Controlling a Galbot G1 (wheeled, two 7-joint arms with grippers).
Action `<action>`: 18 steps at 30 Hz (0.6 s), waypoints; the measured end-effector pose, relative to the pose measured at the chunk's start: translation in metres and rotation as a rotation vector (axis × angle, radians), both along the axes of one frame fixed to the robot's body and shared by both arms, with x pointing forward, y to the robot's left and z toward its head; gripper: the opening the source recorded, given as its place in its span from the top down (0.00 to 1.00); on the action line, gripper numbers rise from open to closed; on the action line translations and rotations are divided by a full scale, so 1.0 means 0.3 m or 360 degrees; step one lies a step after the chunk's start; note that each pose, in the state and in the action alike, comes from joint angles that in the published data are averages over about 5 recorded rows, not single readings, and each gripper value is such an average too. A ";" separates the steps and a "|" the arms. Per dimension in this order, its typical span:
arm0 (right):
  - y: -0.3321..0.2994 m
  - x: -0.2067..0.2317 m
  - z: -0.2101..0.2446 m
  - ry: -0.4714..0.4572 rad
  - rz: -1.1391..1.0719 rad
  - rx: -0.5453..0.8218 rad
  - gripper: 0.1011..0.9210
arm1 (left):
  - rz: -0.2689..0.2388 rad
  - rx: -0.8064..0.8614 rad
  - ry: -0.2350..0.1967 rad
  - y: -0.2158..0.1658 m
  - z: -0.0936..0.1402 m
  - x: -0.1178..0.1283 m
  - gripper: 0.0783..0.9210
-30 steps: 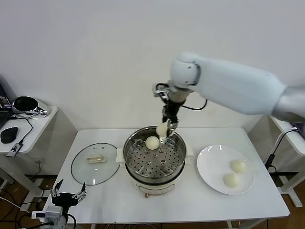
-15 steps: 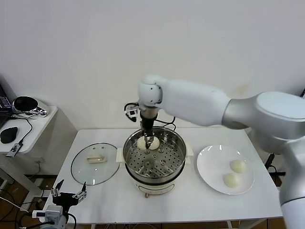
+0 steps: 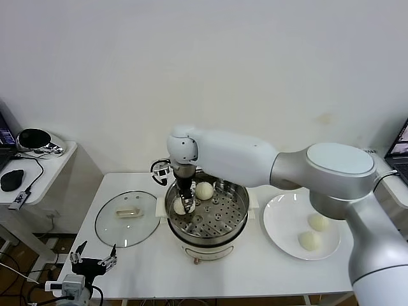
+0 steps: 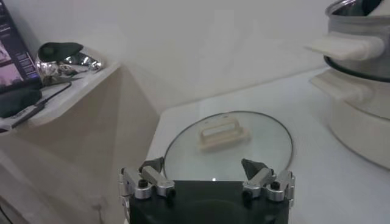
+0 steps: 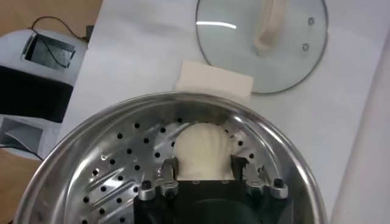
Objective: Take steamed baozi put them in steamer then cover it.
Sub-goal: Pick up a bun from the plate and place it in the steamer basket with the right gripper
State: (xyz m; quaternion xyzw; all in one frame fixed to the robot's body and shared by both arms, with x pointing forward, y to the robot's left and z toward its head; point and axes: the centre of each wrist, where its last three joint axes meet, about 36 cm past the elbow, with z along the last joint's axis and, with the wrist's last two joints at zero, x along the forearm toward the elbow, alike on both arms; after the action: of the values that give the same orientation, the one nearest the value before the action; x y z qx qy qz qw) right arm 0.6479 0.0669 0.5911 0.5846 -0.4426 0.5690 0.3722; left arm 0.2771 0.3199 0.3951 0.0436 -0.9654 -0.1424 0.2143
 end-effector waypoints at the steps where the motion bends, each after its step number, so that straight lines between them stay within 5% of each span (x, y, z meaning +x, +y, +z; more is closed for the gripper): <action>1: 0.001 -0.002 -0.005 -0.0001 -0.0001 0.0002 0.44 | 0.0000 -0.0001 0.0000 -0.001 -0.001 0.000 0.12; 11: -0.014 -0.016 0.005 -0.0015 -0.0010 0.0033 0.15 | -0.0004 -0.0006 0.0002 -0.006 -0.003 0.000 0.12; 18: -0.102 -0.018 0.089 -0.0040 -0.0023 0.0072 0.12 | -0.0014 -0.0018 -0.0002 -0.014 0.000 0.004 0.12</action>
State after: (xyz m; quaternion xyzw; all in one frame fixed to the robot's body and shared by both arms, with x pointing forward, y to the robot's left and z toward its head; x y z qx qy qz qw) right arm 0.6424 0.0365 0.6178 0.5825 -0.4642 0.5634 0.3574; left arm 0.2781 0.3158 0.3949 0.0382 -0.9664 -0.1379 0.2134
